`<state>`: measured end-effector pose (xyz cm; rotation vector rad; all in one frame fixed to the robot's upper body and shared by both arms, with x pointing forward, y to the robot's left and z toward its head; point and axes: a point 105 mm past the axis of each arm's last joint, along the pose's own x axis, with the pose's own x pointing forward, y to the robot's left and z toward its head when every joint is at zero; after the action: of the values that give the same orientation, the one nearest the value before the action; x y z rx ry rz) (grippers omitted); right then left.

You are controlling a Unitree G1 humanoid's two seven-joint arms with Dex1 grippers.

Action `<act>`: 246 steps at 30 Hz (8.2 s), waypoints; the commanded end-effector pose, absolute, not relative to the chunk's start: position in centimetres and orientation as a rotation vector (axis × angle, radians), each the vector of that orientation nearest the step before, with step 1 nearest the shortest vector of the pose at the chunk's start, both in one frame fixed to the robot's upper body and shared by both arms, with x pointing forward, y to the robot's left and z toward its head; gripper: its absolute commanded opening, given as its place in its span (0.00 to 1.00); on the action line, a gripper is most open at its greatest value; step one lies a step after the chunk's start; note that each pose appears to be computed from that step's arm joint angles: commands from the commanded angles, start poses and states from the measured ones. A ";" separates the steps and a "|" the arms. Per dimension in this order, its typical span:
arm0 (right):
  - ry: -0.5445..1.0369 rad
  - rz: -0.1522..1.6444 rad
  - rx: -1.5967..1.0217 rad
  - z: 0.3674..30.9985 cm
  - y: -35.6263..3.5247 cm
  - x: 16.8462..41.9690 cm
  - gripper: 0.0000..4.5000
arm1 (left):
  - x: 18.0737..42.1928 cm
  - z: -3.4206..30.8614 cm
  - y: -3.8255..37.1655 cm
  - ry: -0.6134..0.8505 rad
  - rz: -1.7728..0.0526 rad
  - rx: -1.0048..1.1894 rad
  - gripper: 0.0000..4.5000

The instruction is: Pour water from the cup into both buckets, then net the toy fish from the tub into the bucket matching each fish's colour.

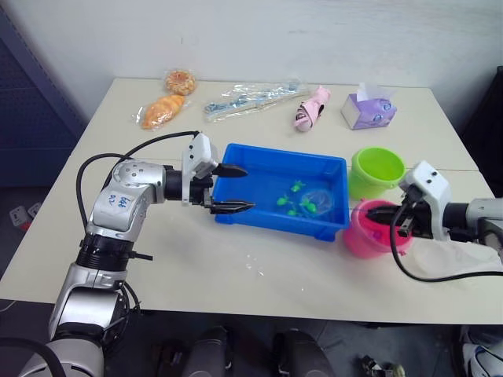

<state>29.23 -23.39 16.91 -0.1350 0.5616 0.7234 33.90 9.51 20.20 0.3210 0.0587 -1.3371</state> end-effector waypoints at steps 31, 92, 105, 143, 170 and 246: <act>0.160 0.139 -1.675 25.0 -31.0 30.9 0.00 | 30.8 20.4 4.0 -0.034 -1.436 0.133 0.97; 0.326 0.626 -0.450 16.7 -19.1 28.3 0.00 | 30.9 18.8 9.8 0.090 -1.288 0.245 0.97; 0.202 0.354 0.045 21.8 -24.0 27.5 0.00 | 31.0 21.7 6.6 -0.023 -1.391 0.077 0.97; 0.010 0.133 -1.789 27.4 -31.2 31.5 0.00 | 32.1 22.5 6.1 -0.057 -1.384 0.137 0.97; -0.005 0.400 -0.648 24.2 -22.2 30.8 0.00 | 31.8 18.8 8.9 0.074 -1.302 0.162 0.97; 0.147 -0.060 -1.438 25.0 -30.1 29.3 0.00 | 31.0 19.8 4.0 -0.046 -1.321 -0.001 0.97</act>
<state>28.98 -29.41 22.27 -1.3548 0.2394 0.0329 31.29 3.97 18.71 -0.0284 0.0059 -1.3193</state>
